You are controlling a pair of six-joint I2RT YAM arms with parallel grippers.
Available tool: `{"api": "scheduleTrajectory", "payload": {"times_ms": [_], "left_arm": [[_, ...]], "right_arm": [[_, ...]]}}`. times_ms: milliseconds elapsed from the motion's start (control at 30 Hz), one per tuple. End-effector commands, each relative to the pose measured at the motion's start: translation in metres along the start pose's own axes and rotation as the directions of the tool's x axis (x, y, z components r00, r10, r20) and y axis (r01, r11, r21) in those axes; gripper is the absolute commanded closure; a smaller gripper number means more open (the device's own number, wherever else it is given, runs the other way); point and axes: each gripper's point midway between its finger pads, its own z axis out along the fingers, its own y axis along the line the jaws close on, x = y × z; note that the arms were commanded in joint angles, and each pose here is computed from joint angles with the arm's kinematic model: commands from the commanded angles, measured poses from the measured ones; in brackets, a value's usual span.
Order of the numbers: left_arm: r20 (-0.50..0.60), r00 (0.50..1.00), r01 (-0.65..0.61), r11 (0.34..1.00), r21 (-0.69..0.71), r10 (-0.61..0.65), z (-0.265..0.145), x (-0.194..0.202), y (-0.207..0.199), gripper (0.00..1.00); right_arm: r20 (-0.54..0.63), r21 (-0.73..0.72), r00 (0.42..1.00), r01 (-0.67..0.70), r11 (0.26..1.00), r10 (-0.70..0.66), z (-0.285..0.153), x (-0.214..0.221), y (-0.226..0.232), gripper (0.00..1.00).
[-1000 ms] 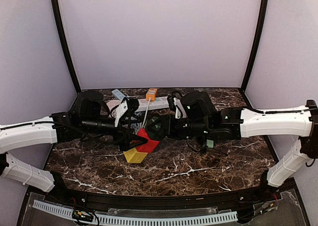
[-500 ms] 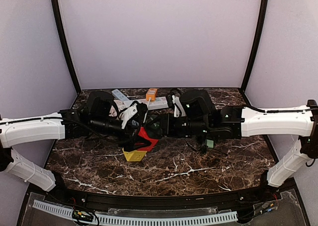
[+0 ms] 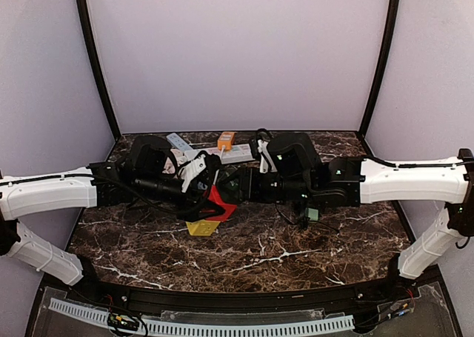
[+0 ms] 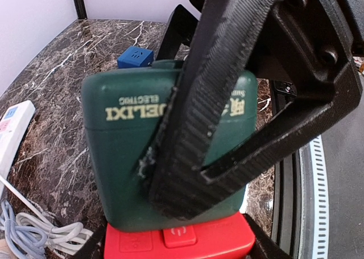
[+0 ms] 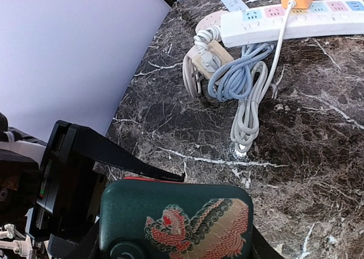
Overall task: Pull the plug off the socket
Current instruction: Remove the plug from the socket.
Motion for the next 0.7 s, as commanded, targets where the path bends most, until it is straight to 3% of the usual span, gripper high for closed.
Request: {"api": "scheduleTrajectory", "payload": {"times_ms": [0, 167, 667], "left_arm": [[-0.002, 1.000, -0.004, 1.000, 0.016, 0.004, -0.002, -0.004, -0.004, 0.81], [-0.001, 1.000, -0.013, 1.000, 0.021, 0.013, -0.003, -0.004, -0.006, 0.97], [0.007, 0.999, -0.053, 0.997, 0.055, 0.053, -0.001, -0.004, -0.018, 0.99]], "right_arm": [[0.082, -0.094, 0.997, 0.005, 0.996, 0.003, -0.016, -0.027, 0.036, 1.00], [0.086, -0.088, 0.996, -0.018, 0.996, 0.025, -0.017, -0.027, 0.033, 1.00], [0.076, -0.188, 0.980, -0.166, 0.968, 0.183, -0.027, -0.029, 0.026, 1.00]]}}
